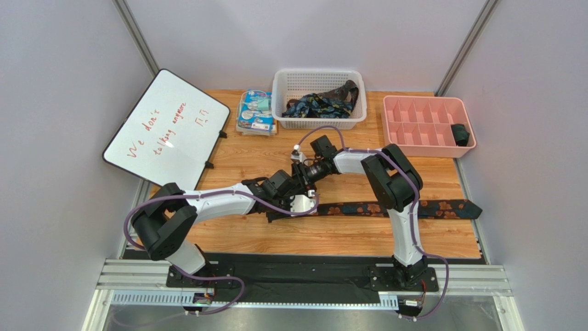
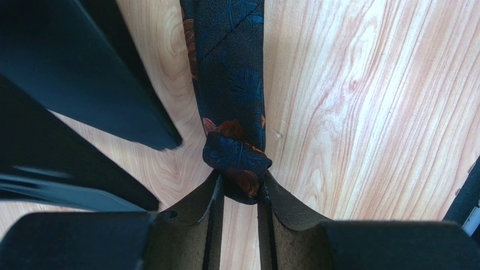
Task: Roll the ties
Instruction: Roll the tie at the center of the board.
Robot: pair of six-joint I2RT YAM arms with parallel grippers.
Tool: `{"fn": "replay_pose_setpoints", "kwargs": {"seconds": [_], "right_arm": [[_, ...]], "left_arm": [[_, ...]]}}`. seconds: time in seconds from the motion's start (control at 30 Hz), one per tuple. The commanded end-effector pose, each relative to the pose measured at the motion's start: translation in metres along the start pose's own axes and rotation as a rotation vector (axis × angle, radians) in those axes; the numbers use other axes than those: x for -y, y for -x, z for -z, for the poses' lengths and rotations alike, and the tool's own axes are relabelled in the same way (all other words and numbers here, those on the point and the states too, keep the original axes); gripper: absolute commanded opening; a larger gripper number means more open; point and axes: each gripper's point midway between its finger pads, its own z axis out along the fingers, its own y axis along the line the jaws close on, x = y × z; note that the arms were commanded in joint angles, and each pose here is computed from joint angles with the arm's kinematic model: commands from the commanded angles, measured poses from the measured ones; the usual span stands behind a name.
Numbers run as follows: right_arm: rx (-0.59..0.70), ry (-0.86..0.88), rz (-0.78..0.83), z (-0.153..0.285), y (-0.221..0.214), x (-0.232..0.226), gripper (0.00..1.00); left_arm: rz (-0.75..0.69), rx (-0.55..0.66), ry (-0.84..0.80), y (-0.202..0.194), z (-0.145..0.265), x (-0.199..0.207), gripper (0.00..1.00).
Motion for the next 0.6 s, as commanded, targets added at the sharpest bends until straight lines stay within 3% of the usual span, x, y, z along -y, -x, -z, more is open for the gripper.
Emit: {"fn": "replay_pose_setpoints", "kwargs": {"seconds": [0.0, 0.23, 0.57], "right_arm": [[0.01, -0.01, -0.007, 0.021, 0.0, -0.013, 0.39], [-0.036, -0.013, -0.106, 0.017, -0.019, 0.001, 0.37], [-0.076, -0.186, -0.169, 0.007, -0.026, 0.063, 0.19]], "left_arm": [[0.004, -0.056, -0.024, -0.012, -0.007, 0.007, 0.22], [0.022, -0.044, 0.019, -0.01, -0.003, 0.0, 0.2], [0.071, 0.027, 0.077, 0.008, 0.013, -0.009, 0.19]]}}
